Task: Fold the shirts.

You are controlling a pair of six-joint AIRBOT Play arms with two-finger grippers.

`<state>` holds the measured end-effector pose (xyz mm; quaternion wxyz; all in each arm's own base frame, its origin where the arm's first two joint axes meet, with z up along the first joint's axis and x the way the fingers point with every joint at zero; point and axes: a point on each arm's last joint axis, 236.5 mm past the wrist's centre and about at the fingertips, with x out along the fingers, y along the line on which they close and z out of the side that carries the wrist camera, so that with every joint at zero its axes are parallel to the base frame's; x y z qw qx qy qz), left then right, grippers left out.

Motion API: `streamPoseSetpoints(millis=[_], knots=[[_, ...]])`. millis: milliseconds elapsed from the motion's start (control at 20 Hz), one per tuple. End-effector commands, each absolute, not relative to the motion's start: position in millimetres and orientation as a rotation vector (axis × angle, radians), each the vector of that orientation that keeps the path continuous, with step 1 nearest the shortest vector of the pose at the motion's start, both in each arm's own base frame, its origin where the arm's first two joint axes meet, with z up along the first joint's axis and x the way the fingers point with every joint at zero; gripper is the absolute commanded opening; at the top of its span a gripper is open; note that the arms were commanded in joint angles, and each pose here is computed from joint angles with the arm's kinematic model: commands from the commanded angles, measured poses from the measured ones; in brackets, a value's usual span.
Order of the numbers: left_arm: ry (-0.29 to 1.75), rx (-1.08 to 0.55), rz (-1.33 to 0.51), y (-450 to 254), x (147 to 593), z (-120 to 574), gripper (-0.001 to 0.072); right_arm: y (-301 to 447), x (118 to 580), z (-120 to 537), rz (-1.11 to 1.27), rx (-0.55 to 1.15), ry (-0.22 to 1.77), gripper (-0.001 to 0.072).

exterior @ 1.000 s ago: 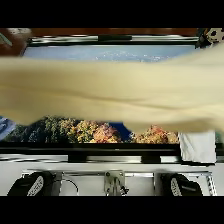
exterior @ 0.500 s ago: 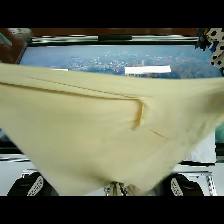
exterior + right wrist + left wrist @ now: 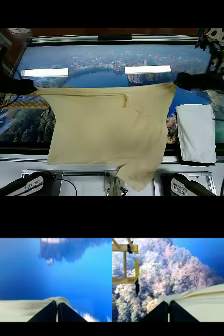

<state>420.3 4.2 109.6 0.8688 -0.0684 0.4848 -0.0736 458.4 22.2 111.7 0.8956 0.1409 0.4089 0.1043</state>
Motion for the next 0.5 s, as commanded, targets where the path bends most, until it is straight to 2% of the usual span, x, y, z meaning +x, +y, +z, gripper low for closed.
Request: streamPoseSetpoints(millis=[0,250,450], knots=[[1.063,-0.249,-0.199,-9,483,52,0.0034,39,540,85,0.191,0.275,0.677,0.0064],[0.978,-0.252,-0.176,-13,545,26,0.0035,14,578,50,0.069,0.331,0.603,0.0064],[0.835,-0.280,-0.123,-2,578,41,0.0035,0,593,64,0.019,0.352,0.508,0.0064]])
